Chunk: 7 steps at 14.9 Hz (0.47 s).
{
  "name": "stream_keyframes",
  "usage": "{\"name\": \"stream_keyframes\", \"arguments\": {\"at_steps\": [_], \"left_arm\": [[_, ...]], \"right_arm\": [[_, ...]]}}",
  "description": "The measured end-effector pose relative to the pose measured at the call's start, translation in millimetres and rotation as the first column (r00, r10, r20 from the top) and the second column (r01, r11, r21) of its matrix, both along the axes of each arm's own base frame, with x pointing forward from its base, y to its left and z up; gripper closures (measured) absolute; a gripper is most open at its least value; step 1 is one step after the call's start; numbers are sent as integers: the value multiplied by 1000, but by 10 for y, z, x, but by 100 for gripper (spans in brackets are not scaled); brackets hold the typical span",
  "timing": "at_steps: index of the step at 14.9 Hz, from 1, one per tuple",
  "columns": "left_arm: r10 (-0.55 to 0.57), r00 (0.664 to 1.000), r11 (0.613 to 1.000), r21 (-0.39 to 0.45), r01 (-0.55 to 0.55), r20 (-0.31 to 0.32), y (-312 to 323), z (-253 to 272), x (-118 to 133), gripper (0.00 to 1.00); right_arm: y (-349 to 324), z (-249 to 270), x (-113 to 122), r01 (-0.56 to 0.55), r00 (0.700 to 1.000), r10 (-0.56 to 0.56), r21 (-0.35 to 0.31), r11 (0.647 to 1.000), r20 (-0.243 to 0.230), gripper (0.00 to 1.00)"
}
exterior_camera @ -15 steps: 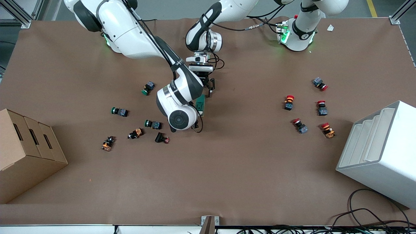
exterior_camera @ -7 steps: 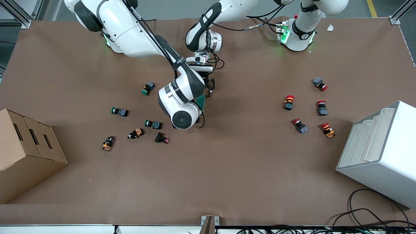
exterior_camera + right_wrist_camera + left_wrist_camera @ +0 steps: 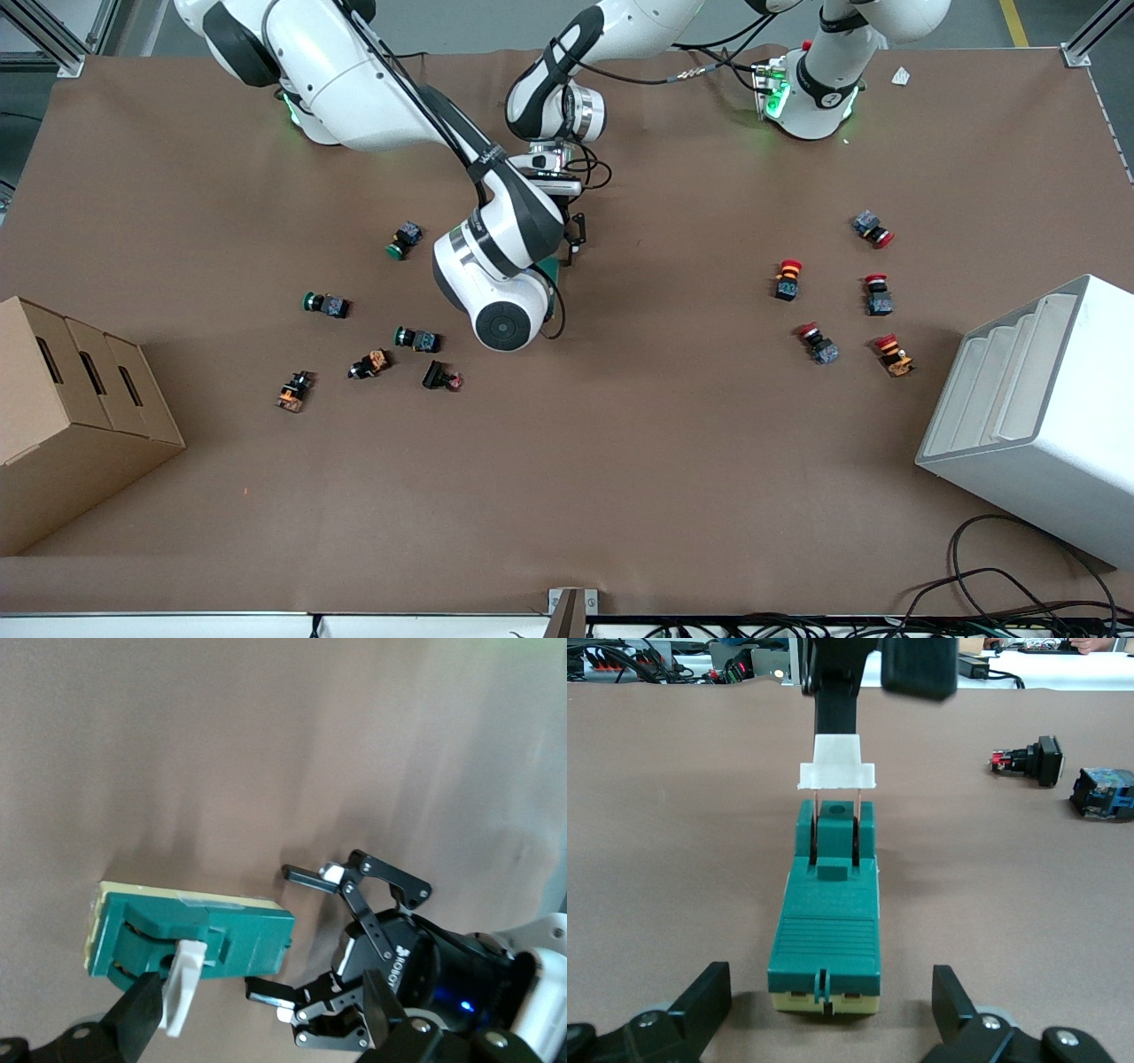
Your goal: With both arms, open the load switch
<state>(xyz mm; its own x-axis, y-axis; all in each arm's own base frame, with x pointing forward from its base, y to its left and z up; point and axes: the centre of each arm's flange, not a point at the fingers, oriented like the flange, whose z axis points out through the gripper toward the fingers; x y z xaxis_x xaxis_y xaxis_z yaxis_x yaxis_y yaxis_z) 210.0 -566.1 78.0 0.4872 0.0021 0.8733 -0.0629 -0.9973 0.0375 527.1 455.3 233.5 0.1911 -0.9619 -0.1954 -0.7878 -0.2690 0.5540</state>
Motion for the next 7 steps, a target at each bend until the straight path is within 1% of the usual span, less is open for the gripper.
{"name": "stream_keyframes", "arguments": {"at_steps": [2,7], "left_arm": [[0,1000,1000,0,0,0,-2,0,1,0],[0,1000,1000,-1,0,0,-6,0,2,0]], "right_arm": [[-18,33,16,0,1000,0,-1,1000,-7,0],[10,31,-31,-11,1000,11,-3,1000,-21,0]]}}
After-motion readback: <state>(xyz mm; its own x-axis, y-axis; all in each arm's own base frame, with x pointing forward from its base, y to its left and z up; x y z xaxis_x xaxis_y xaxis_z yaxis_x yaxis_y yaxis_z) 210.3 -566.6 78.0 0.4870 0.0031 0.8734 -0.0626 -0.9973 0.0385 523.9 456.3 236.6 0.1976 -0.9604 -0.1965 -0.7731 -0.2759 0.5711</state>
